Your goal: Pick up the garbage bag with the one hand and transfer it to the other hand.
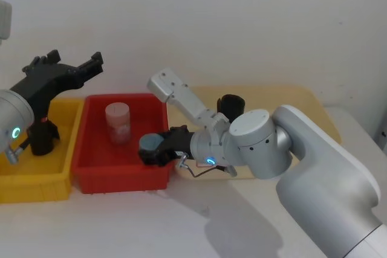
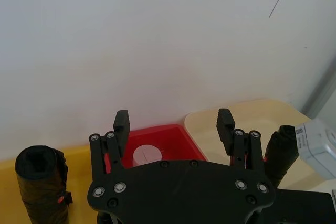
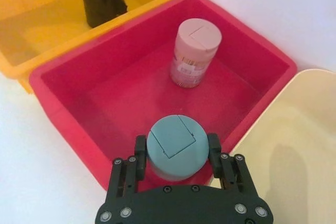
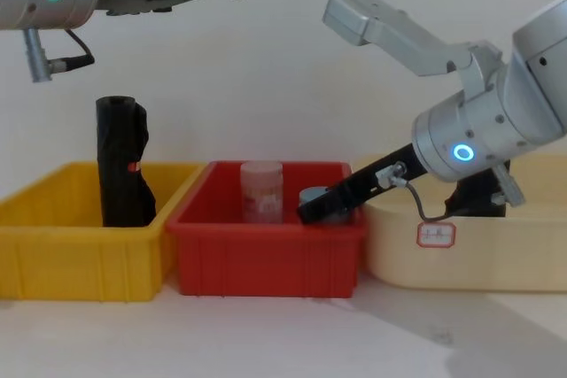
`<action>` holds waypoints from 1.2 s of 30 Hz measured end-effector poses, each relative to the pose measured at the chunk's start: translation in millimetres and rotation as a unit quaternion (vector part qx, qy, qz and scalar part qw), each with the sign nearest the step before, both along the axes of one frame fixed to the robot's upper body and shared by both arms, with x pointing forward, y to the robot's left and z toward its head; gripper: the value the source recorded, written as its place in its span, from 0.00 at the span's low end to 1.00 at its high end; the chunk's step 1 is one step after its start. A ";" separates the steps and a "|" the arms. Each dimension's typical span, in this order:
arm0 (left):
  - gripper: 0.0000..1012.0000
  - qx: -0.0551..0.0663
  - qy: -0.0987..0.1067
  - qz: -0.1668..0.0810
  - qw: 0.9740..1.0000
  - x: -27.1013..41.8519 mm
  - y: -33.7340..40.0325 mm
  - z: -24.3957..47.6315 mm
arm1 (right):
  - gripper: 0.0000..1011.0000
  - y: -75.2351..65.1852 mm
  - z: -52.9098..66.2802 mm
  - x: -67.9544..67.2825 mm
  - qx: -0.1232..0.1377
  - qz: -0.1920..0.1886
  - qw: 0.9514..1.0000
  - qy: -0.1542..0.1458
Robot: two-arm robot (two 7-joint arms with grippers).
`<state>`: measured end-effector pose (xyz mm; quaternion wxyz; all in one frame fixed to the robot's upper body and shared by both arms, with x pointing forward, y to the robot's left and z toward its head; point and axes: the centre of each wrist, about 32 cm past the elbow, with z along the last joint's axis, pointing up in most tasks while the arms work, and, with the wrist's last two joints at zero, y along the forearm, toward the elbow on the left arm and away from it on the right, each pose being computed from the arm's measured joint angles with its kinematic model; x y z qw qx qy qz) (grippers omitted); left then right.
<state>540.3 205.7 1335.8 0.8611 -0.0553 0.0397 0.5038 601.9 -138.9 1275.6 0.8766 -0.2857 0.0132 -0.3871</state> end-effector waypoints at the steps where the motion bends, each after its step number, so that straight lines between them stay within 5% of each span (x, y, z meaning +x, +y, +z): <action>1: 0.99 0.000 0.000 0.000 1.000 0.0 0.0 0.0 | 0.66 -0.2 0.2 -0.1 0.001 -0.001 1.000 -0.001; 14: 0.99 0.000 0.000 0.000 1.000 0.0 0.0 0.0 | 0.66 -9.4 22.2 -6.1 0.063 -0.047 0.996 -0.051; 25: 0.99 0.000 0.000 0.000 1.000 0.0 0.0 0.0 | 0.66 -35.7 40.5 -10.0 0.106 -0.113 0.982 -0.105; 36: 0.99 0.000 0.000 0.000 1.000 0.0 0.0 0.0 | 0.66 -61.6 39.9 -9.1 0.130 -0.162 0.968 -0.141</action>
